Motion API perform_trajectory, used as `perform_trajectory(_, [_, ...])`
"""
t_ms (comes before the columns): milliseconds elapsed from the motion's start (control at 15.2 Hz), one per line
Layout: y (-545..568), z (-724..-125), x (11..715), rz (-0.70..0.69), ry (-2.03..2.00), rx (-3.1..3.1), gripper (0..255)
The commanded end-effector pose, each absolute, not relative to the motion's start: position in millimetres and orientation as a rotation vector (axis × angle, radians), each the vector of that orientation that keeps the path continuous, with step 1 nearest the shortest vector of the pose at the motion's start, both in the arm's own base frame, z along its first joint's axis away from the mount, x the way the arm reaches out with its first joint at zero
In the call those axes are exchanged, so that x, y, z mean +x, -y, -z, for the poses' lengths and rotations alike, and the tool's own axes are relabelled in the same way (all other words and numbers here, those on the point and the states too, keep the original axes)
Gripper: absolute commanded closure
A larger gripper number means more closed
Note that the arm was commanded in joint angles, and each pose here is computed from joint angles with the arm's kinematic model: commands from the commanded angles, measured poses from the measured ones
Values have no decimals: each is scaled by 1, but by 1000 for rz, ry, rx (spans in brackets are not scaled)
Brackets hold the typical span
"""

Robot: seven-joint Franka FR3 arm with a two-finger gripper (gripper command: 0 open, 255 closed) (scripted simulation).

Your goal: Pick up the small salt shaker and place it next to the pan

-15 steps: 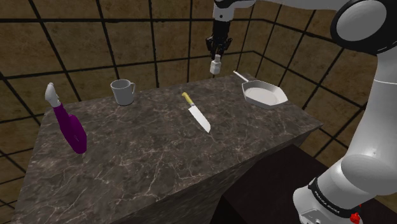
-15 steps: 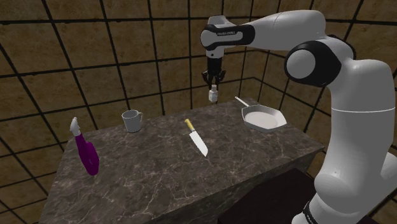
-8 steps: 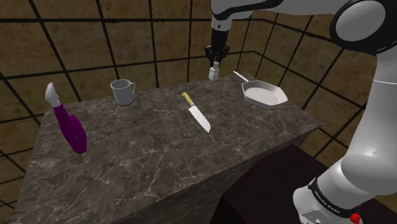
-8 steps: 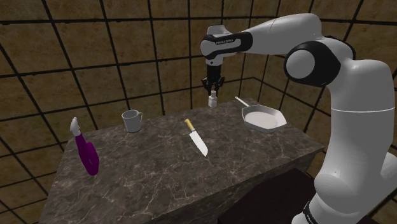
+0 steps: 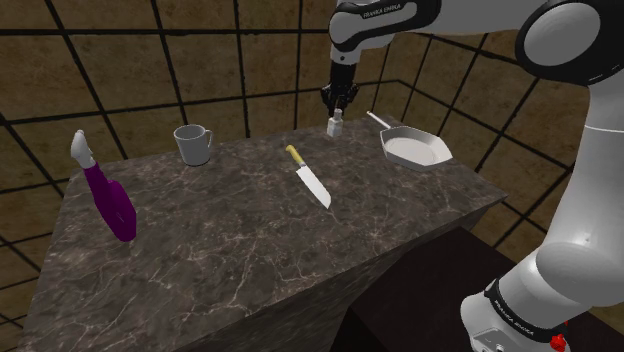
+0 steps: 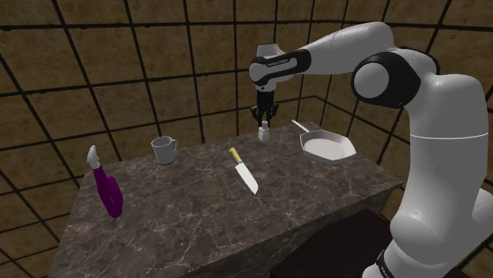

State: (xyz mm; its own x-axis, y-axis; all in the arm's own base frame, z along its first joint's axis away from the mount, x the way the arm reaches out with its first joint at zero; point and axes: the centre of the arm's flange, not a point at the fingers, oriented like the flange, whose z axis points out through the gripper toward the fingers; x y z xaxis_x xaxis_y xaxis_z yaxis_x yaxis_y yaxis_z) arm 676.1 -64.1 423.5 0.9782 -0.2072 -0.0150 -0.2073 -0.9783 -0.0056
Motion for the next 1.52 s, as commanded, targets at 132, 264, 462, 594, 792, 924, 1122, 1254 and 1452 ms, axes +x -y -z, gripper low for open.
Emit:
perform_trajectory(132, [64, -403, 676, -22, -327, -3117, 255])
perform_trajectory(264, [64, -392, 676, -22, -327, -3117, 255])
perform_trajectory(462, [64, -380, 676, -22, -327, -3117, 255])
perform_trajectory(594, [64, -380, 676, -22, -327, -3117, 255])
perform_trajectory(792, [64, -380, 676, -22, -327, -3117, 255])
perform_trajectory(924, [64, -380, 676, -22, -327, -3117, 255])
perform_trajectory(1122, [64, -380, 676, -22, -327, -3117, 0])
perform_trajectory(1254, [64, -380, 676, -22, -327, -3117, 0])
perform_trajectory(1452, [64, -406, 676, -22, -327, -3117, 0])
